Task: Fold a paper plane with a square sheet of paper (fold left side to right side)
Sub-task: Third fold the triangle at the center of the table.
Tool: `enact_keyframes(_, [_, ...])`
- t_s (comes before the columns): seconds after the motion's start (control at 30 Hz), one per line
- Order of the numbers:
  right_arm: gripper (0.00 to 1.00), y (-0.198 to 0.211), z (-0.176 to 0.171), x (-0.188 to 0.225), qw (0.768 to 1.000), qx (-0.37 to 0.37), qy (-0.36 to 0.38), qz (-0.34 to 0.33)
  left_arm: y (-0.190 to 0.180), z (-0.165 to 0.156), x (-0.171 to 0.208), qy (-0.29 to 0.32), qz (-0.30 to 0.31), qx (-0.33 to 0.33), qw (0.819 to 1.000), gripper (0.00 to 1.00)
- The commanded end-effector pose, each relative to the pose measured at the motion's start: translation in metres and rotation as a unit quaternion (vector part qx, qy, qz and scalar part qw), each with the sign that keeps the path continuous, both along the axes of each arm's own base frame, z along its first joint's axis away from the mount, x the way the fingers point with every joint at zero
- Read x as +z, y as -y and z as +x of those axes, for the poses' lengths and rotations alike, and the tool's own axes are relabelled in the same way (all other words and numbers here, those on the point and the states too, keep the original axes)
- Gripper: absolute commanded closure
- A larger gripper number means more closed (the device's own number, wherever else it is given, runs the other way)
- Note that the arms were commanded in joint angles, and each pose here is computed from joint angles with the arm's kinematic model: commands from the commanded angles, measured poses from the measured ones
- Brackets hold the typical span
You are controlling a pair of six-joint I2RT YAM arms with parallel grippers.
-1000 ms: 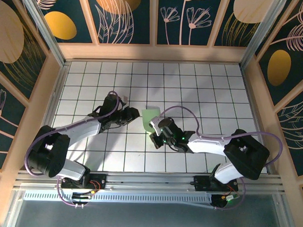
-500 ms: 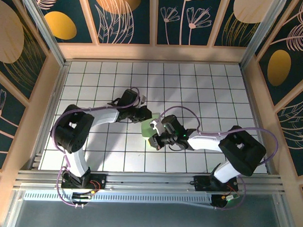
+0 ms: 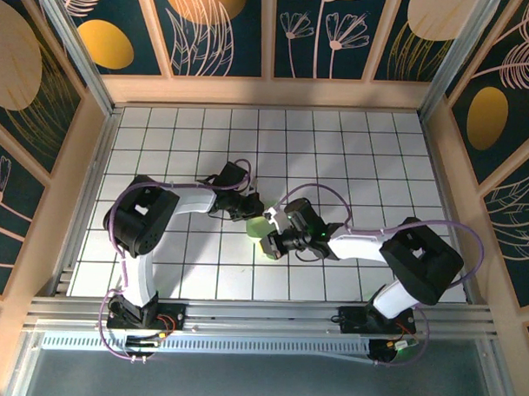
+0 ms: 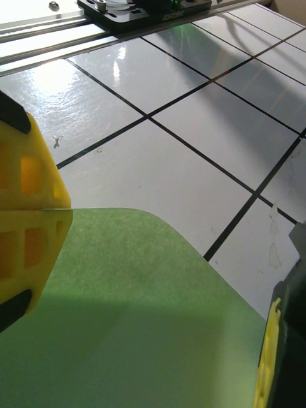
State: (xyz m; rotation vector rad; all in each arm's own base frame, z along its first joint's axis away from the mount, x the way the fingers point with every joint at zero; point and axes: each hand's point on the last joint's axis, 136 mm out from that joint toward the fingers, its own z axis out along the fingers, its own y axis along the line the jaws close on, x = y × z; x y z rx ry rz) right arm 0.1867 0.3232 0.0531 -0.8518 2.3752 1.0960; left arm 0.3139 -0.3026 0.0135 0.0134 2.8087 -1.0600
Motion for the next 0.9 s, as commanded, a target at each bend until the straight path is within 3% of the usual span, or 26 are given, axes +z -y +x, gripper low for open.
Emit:
enact_keyframes(0.0, [1.0,0.007,0.004,-0.008,1.0,-0.016,-0.018,-0.015,-0.011,-0.009,-0.023,-0.018,0.044,-0.004,0.999,0.94])
enact_keyframes(0.4, [1.0,0.025,0.027,-0.024,0.995,-0.069,-0.025,-0.067,-0.017,-0.012,-0.027,-0.023,0.052,0.013,0.998,0.96])
enact_keyframes(0.87, [1.0,0.032,0.048,-0.023,0.992,-0.104,-0.015,-0.073,-0.017,-0.012,-0.027,-0.02,0.052,0.016,0.998,0.97])
